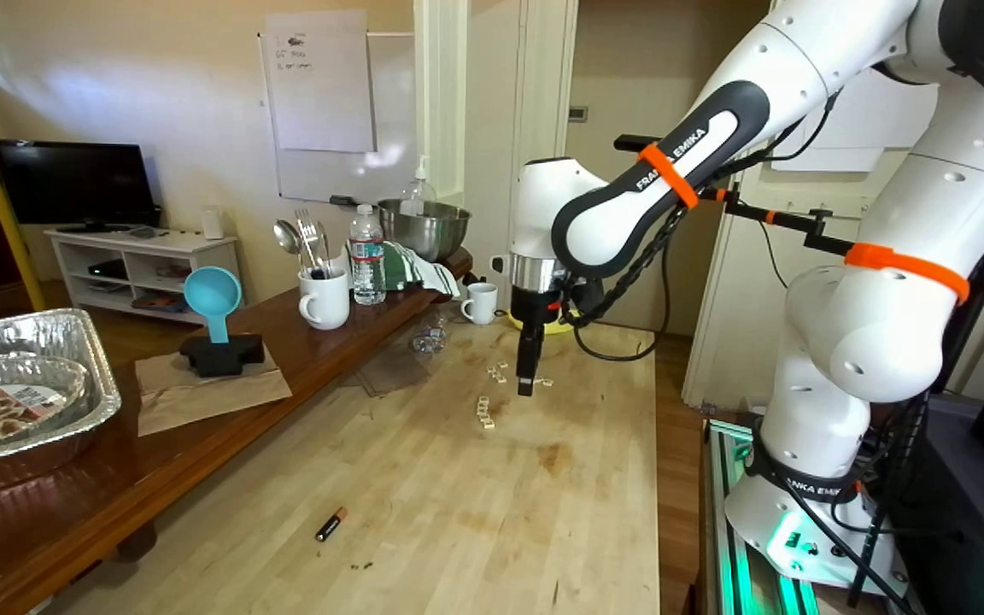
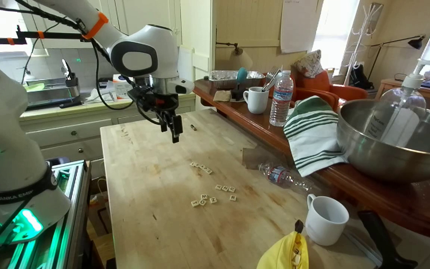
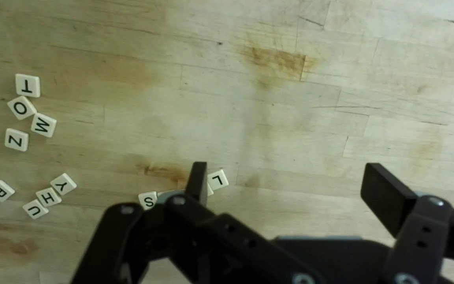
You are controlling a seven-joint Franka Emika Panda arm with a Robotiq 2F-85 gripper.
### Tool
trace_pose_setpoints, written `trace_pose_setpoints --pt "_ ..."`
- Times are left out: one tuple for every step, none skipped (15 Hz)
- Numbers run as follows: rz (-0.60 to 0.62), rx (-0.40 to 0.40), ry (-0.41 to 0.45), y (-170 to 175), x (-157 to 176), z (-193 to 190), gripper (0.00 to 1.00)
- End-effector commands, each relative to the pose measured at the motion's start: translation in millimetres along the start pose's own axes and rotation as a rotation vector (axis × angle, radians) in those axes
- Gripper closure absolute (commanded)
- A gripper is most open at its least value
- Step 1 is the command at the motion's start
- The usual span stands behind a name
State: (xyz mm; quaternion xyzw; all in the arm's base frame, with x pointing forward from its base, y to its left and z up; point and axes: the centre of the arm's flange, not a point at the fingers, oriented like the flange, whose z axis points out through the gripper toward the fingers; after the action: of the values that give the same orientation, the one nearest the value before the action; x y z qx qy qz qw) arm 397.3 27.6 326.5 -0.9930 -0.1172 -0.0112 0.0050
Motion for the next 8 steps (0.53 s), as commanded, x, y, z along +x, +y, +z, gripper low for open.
trace_pose_setpoints --pt "-0.033 0.016 0.023 4 11 16 0.23" --pt "-0.033 0.009 0.035 5 12 19 0.25" --pt "-0.036 0.001 0.046 8 14 22 0.34" --pt "-0.029 0.013 0.054 12 17 25 0.41" --pt "-0.033 0.0 0.076 14 18 27 0.51" --pt "-0.035 0.009 0.086 16 19 30 0.58" --pt "-0.039 0.027 0.086 17 20 31 0.65" --pt "-0.047 0.028 0.094 19 20 35 0.73"
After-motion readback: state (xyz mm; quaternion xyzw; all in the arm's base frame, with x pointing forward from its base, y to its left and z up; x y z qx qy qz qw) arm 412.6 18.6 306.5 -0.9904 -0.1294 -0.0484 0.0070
